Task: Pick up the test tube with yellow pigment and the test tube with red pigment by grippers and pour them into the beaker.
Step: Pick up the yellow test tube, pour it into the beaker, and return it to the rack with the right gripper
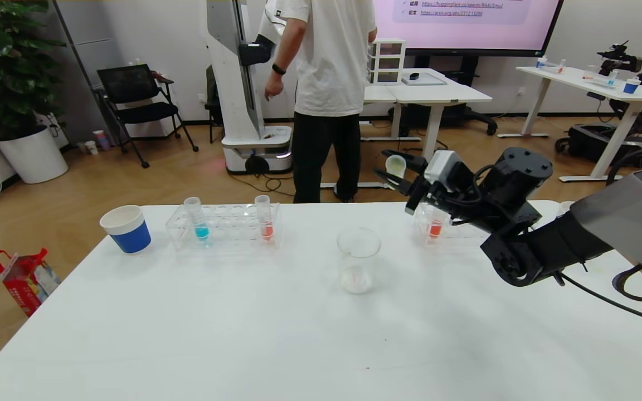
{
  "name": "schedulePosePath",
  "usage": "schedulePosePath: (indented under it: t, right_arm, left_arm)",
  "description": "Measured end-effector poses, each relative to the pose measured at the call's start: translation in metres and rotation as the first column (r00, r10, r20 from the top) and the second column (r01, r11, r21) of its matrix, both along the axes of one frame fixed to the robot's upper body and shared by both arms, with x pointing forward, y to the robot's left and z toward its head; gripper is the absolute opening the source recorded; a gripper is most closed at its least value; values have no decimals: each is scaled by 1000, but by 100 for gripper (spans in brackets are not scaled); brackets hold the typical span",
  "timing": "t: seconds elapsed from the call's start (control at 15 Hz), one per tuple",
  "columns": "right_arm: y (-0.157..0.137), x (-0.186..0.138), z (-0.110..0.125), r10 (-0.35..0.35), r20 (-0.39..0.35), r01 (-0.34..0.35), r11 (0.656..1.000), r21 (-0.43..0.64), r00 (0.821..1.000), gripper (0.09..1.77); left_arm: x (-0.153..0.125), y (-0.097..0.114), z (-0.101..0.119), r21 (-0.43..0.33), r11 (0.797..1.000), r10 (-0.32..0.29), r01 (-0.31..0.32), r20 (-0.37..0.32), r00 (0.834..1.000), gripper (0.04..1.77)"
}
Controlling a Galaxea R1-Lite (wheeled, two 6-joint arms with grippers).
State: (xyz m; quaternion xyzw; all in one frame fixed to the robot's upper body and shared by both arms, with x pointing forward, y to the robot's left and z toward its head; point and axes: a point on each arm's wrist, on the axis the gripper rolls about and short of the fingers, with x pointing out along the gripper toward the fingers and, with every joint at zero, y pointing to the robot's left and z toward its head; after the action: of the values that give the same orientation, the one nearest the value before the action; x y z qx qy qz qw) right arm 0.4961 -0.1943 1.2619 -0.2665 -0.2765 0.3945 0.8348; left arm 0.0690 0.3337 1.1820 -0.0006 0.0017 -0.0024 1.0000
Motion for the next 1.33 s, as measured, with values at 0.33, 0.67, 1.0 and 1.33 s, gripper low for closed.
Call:
schedulePosePath:
  t: [0.33, 0.67, 1.0, 1.33]
  right_arm:
    - [10, 6, -23, 42, 106, -28, 992, -126, 993, 51]
    - [17, 10, -34, 125, 247, -65, 970, -235, 961, 51]
    - [28, 8, -37, 173, 343, -67, 952, -299, 923, 51]
    - [31, 11, -44, 208, 442, -38, 931, -363, 873, 51]
  left_arm:
    - [0, 0, 0, 0, 1000, 0, 0, 0, 1000, 175]
    - [0, 0, 0, 0, 1000, 0, 0, 0, 1000, 175]
    - [0, 0, 0, 0, 1000, 0, 0, 0, 1000, 175]
    - [0, 0, 0, 1, 1000, 0, 0, 0, 1000, 175]
